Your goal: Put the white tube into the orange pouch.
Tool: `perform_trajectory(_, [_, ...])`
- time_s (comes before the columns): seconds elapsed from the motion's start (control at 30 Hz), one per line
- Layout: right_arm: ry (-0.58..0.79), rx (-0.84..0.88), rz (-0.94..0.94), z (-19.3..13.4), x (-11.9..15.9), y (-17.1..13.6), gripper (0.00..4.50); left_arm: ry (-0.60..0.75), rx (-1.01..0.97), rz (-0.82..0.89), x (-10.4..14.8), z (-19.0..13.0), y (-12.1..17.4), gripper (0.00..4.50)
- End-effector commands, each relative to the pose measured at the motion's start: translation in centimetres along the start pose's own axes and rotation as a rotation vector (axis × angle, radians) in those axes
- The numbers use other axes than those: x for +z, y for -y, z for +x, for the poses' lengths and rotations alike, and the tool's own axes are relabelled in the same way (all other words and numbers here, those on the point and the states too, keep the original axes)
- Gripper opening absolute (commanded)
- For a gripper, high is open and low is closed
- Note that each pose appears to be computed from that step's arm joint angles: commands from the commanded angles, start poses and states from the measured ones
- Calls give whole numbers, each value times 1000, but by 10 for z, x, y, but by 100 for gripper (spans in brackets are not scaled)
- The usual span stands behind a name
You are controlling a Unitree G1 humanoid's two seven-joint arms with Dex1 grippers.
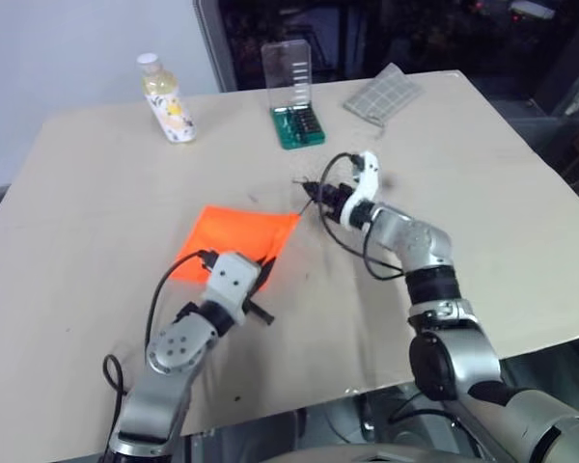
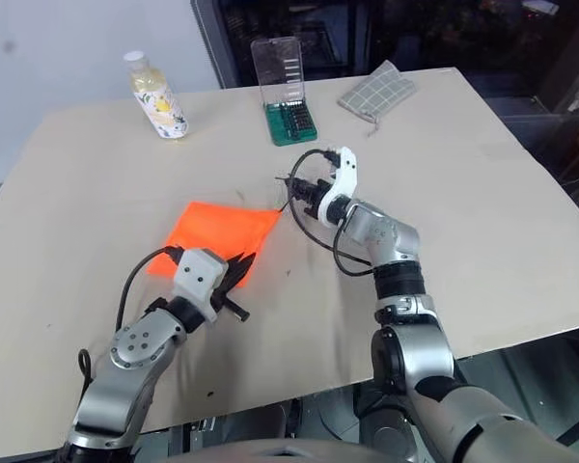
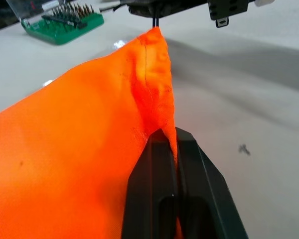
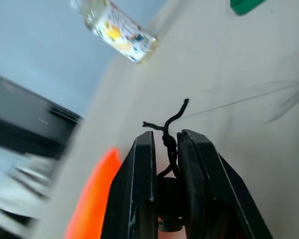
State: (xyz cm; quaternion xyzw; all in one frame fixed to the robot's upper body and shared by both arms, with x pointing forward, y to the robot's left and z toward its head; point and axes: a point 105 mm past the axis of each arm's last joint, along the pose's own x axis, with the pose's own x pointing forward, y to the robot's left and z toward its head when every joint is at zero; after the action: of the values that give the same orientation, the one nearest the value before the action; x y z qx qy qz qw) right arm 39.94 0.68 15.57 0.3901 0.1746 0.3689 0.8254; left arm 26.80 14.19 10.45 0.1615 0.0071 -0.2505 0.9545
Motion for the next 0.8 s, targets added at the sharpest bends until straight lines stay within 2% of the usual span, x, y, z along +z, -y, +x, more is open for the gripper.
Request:
perform_trajectory(0.03, [43,143,77,14,9,-50,12,18,11,-6,3,-2,-2,0])
perform_trajectory(0.07, [39,136,80,14,9,-49,12,21,10,-15,4,-2,-2,0])
perform_trajectory(0.1, [35,130,85,13,8,-48,12,33,1,-46,5,-3,-1,42])
perform_trajectory(0.17, [27,122,84,13,6,-47,12,46,-5,-70,8,-4,-1,74])
perform_trajectory(0.2, [22,117,79,13,5,-46,12,43,8,-57,7,-4,-3,126])
perform_trajectory(0.23, [17,111,73,13,3,-45,12,32,30,-33,6,-3,-6,157])
perform_trajectory(0.33, [8,101,63,11,2,-44,12,23,41,-4,4,-2,-7,288])
perform_trajectory(0.37, [7,101,61,11,2,-44,12,26,36,-4,5,-3,-7,344])
perform_trajectory(0.4, [6,100,59,10,2,-44,12,30,31,-7,5,-3,-6,378])
perform_trajectory(0.5, [2,89,41,6,2,-42,12,46,20,1,9,-4,-4,378])
perform_trajectory(0.6, [2,76,-78,1,3,-44,12,100,14,21,22,-3,-4,378])
perform_trajectory(0.8, [20,210,-337,-6,-2,-81,12,236,-2,69,65,11,-12,378])
